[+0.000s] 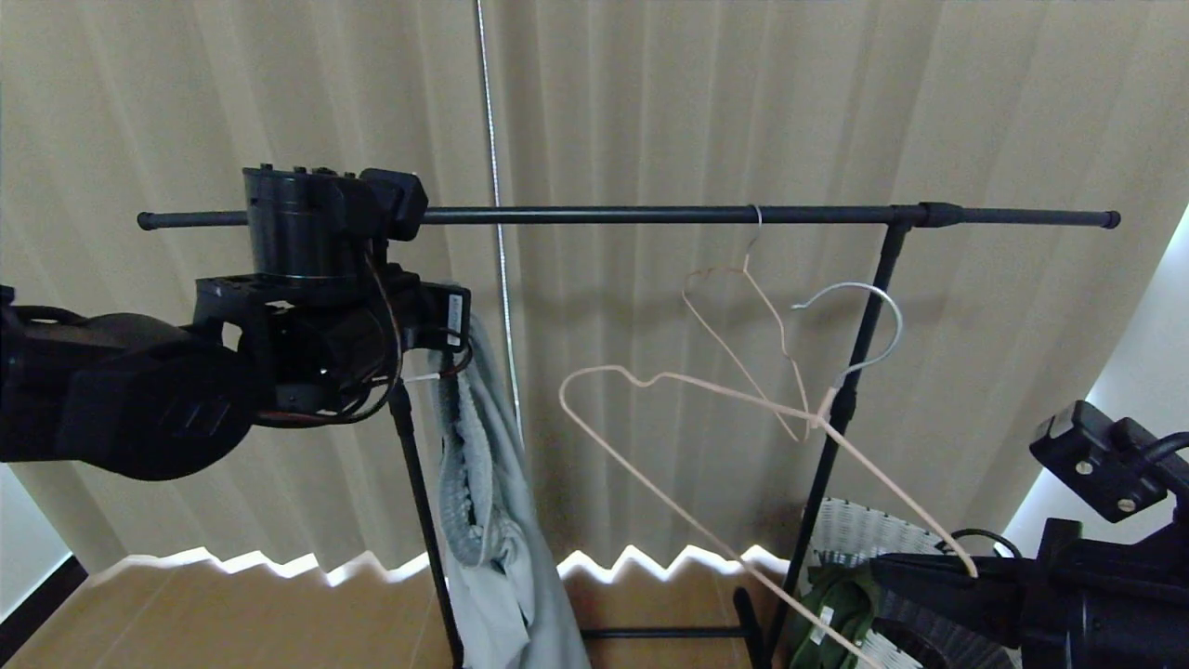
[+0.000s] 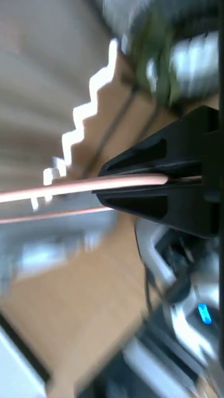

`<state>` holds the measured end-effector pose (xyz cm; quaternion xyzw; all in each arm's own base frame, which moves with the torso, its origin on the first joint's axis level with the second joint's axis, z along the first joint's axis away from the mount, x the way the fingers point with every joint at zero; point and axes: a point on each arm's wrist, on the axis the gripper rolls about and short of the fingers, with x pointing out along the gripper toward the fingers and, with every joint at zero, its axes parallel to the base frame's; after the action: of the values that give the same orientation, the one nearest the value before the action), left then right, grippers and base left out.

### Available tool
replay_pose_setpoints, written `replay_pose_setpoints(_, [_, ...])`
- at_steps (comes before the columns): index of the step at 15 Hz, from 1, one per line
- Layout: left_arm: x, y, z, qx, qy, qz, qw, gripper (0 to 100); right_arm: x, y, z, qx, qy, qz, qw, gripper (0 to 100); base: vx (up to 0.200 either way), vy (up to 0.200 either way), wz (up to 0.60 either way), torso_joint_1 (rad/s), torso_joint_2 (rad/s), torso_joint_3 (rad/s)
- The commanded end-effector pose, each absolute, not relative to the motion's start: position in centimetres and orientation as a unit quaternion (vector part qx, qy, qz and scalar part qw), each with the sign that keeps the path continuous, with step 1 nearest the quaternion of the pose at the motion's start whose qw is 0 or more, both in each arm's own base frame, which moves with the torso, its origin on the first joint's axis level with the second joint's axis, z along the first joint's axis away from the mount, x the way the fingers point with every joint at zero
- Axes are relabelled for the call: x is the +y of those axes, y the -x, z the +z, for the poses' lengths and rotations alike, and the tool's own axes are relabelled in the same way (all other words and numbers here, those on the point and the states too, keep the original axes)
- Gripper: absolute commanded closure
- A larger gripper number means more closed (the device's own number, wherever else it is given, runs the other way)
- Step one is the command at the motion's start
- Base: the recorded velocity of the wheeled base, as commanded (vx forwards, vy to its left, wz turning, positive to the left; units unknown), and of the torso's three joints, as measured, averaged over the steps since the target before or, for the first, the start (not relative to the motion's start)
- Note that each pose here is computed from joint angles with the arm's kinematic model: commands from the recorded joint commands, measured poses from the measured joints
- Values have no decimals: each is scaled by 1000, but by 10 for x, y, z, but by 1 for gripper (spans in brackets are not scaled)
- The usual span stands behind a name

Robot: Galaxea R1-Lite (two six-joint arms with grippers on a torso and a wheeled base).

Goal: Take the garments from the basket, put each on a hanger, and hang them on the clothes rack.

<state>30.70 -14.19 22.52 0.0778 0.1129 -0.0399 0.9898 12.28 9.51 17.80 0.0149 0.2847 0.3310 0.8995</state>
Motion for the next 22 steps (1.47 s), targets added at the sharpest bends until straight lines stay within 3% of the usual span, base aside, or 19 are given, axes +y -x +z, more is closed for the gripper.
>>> replay_pose_setpoints(1, [-149,-319,214,126,-81,-39,988,100,115,-118,178,288,-22,377,880,100,0,0,0,0,0,0])
replay_pose_setpoints(13, [-159,-307,233,97,-74,-42,992,100,155,-156,168,297,-28,371,879,100,0,0,0,0,0,0])
replay_pose_setpoints(17, [-150,-298,240,110,-83,-14,990,100,158,-171,171,286,-25,323,902,100,0,0,0,0,0,0])
replay_pose_setpoints(22, [-158,-282,247,115,-88,-36,989,100,162,-178,178,271,-42,321,906,100,0,0,0,0,0,0])
